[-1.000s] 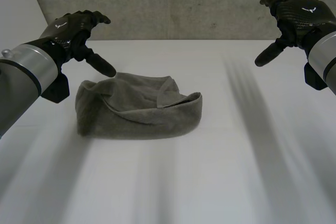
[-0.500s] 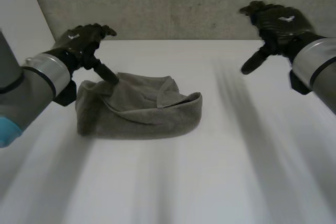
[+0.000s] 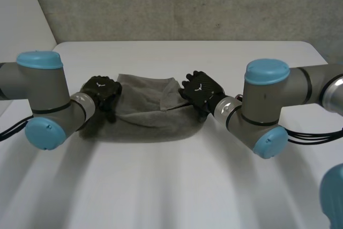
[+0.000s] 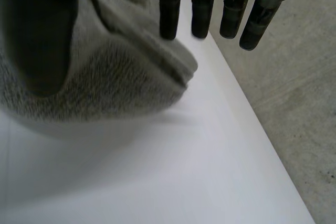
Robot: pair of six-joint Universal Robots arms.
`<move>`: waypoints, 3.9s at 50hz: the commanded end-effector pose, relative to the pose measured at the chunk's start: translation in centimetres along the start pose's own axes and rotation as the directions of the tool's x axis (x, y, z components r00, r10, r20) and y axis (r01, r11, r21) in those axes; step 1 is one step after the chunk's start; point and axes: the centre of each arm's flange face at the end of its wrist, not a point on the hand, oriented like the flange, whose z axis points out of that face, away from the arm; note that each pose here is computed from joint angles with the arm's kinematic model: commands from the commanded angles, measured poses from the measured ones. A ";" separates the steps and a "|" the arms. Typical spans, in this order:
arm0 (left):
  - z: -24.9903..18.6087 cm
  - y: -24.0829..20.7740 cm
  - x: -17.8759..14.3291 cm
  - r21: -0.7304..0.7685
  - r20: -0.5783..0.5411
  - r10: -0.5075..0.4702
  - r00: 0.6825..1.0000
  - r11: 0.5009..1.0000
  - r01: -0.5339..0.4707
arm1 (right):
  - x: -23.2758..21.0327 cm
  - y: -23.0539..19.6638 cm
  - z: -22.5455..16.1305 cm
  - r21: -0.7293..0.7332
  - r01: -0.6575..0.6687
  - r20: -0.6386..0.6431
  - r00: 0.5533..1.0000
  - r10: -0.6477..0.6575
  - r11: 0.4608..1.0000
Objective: Fold the towel.
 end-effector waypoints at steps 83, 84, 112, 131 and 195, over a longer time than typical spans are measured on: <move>-12.2 1.3 3.4 0.038 -0.117 -0.097 0.988 0.994 0.102 | -1.6 -0.3 -13.7 -0.002 -0.273 -0.018 0.962 0.273 0.962; -12.2 1.3 3.4 0.038 -0.117 -0.097 0.988 0.994 0.102 | -2.1 -0.5 -13.7 0.006 -0.270 0.011 0.963 0.270 0.963; -13.1 1.8 7.5 0.055 -0.318 0.001 0.948 0.998 0.018 | -6.4 -0.2 -8.5 0.001 -0.313 0.050 0.948 0.313 0.950; -8.9 3.3 5.9 0.020 -0.124 -0.012 0.992 1.000 0.015 | -5.0 -0.3 -7.5 0.010 -0.395 -0.019 0.919 0.395 0.919; -14.3 -3.0 5.2 0.211 -0.071 -0.031 0.997 0.976 0.046 | 0.1 -2.9 -13.9 0.102 -0.424 -0.056 0.901 0.431 0.900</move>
